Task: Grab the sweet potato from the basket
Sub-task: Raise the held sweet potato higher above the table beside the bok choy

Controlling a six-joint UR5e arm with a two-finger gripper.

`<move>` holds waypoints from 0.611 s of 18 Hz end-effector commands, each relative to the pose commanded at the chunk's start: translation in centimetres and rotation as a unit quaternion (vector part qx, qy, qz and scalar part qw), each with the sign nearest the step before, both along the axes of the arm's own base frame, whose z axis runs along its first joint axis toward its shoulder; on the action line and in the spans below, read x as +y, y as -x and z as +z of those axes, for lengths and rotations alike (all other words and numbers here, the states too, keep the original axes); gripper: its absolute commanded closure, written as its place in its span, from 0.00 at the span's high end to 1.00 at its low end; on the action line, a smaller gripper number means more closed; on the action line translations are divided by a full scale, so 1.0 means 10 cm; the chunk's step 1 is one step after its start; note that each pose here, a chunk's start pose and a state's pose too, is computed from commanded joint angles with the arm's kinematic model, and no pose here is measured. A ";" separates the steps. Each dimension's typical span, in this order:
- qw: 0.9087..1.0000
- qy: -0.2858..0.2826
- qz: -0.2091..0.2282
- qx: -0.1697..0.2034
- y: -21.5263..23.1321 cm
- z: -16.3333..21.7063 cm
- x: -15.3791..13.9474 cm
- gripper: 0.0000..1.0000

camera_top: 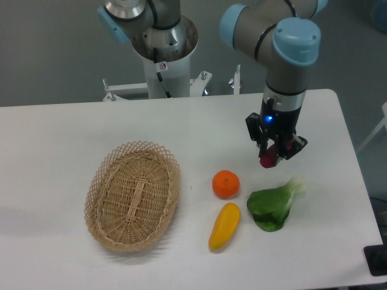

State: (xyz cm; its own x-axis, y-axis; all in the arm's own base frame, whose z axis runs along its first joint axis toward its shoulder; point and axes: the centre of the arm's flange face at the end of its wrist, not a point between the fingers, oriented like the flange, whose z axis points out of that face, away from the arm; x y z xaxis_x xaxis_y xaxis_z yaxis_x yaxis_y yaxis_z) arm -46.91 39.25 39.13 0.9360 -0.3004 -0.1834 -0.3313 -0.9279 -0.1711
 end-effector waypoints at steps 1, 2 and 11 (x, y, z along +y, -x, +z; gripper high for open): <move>1.000 0.000 0.002 0.000 0.02 0.00 -0.02 0.38; 1.000 0.000 0.002 0.001 0.03 0.00 -0.03 0.38; 1.000 0.002 0.000 0.003 0.09 0.00 -0.11 0.38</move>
State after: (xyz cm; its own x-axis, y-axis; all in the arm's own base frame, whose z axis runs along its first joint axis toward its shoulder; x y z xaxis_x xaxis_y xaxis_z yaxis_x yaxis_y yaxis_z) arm -47.81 38.15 39.13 0.9348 -0.3016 -0.1877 -0.3327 -0.9285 -0.1651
